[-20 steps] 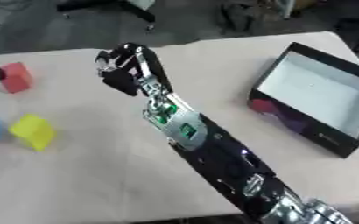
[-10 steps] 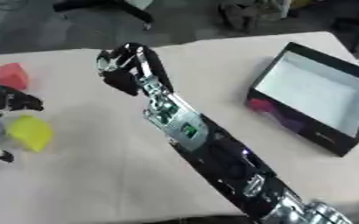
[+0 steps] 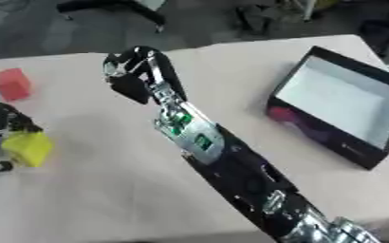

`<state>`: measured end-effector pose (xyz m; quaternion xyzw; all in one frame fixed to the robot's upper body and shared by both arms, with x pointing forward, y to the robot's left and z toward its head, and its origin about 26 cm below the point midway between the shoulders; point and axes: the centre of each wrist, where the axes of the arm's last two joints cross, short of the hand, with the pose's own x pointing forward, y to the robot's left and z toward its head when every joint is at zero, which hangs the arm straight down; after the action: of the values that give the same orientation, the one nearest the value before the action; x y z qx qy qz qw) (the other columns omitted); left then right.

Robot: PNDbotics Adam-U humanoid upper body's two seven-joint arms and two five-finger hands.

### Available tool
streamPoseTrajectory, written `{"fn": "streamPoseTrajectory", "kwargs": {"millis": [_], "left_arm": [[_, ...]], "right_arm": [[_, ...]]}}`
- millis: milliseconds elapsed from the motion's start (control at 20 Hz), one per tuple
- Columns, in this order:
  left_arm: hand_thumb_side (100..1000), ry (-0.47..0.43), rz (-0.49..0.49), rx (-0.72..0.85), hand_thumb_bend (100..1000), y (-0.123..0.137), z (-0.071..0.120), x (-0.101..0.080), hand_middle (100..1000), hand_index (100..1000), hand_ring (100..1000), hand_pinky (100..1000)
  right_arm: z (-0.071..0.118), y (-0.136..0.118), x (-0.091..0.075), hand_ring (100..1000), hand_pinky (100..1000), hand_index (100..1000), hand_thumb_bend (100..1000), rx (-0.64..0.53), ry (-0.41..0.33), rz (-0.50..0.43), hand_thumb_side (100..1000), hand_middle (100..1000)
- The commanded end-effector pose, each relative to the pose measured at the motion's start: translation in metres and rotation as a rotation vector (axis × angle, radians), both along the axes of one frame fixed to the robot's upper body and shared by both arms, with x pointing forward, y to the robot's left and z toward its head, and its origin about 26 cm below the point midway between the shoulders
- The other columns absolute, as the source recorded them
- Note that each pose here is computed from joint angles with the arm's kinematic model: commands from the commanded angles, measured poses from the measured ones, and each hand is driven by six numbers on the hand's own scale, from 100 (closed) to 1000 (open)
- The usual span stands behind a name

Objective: Pick up the objects with one hand, pass them to the other hand, and then place them into the box on the other side of the table.

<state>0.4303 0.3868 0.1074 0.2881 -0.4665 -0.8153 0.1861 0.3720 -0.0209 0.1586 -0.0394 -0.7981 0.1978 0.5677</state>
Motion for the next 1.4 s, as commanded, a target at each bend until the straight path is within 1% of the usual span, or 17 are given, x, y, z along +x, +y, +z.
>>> {"fn": "streamPoseTrajectory", "kwargs": {"millis": [50,250,350,400,450,500,600,650,700,750,800,850,950,1050,1150,1250,1400], "left_arm": [[242,-0.079,0.004,-0.116,100,0.012,0.010,0.001,481,600,493,678],[244,-0.141,-0.010,-0.293,100,0.011,0.015,0.000,435,550,453,672],[247,-0.141,-0.014,-0.398,100,0.007,0.017,0.000,408,523,430,673],[252,-0.122,-0.010,-0.460,100,0.005,0.014,-0.001,396,511,419,676],[257,-0.083,-0.002,-0.535,100,0.002,0.007,-0.001,392,505,416,681],[264,-0.022,0.006,-0.611,100,-0.002,-0.002,-0.002,391,503,416,689],[267,0.134,0.013,-0.730,100,-0.013,-0.016,-0.001,388,498,412,690],[267,0.222,0.018,-0.771,100,-0.020,-0.020,0.000,390,501,415,694],[304,0.315,0.019,-0.800,100,-0.030,-0.020,0.003,394,504,419,696],[340,0.411,0.017,-0.825,100,-0.040,-0.017,0.006,395,505,420,698],[383,0.512,0.006,-0.843,100,-0.051,-0.011,0.009,399,509,423,700],[401,0.607,-0.010,-0.856,100,-0.060,-0.004,0.012,400,509,424,702],[447,0.738,-0.035,-0.899,100,-0.079,0.007,0.015,401,509,425,705],[458,0.816,-0.048,-0.937,100,-0.094,0.016,0.015,401,509,426,706],[474,0.863,-0.048,-0.962,100,-0.102,0.021,0.014,403,511,429,709],[481,0.894,-0.043,-0.982,100,-0.105,0.024,0.014,404,511,430,710],[481,0.915,-0.031,-1.004,100,-0.106,0.025,0.014,404,511,430,712]], "right_arm": [[0.008,0.001,0.001,539,255,608,100,0.020,-0.015,0.001,404,509],[0.006,0.002,0.002,539,254,609,100,0.014,-0.010,0.002,400,508],[0.006,0.003,0.002,539,253,609,100,0.004,-0.010,0.002,397,507],[0.005,0.003,0.002,539,252,612,100,-0.003,-0.010,0.000,395,508],[0.005,0.003,0.003,540,251,614,100,-0.015,-0.011,-0.003,393,508],[0.005,0.004,0.003,543,251,621,100,-0.032,-0.015,-0.006,388,511],[0.006,0.006,0.002,550,253,640,100,-0.074,-0.025,-0.010,382,516],[0.006,0.008,0.002,554,256,655,100,-0.095,-0.031,-0.011,378,520],[0.007,0.009,0.001,560,260,671,100,-0.114,-0.036,-0.009,378,527],[0.008,0.011,0.000,565,264,680,100,-0.131,-0.042,-0.006,377,532],[0.009,0.012,-0.002,571,270,688,100,-0.146,-0.048,0.000,377,538],[0.011,0.014,-0.003,575,273,693,100,-0.158,-0.053,0.007,377,543],[0.014,0.016,-0.005,590,288,717,100,-0.177,-0.063,0.024,378,565],[0.017,0.018,-0.007,598,294,732,100,-0.187,-0.073,0.043,411,577],[0.019,0.019,-0.009,613,311,757,100,-0.189,-0.081,0.062,492,596],[0.020,0.020,-0.010,624,322,769,100,-0.193,-0.083,0.090,530,606],[0.022,0.023,-0.012,642,333,784,100,-0.206,-0.082,0.127,557,621]]}}
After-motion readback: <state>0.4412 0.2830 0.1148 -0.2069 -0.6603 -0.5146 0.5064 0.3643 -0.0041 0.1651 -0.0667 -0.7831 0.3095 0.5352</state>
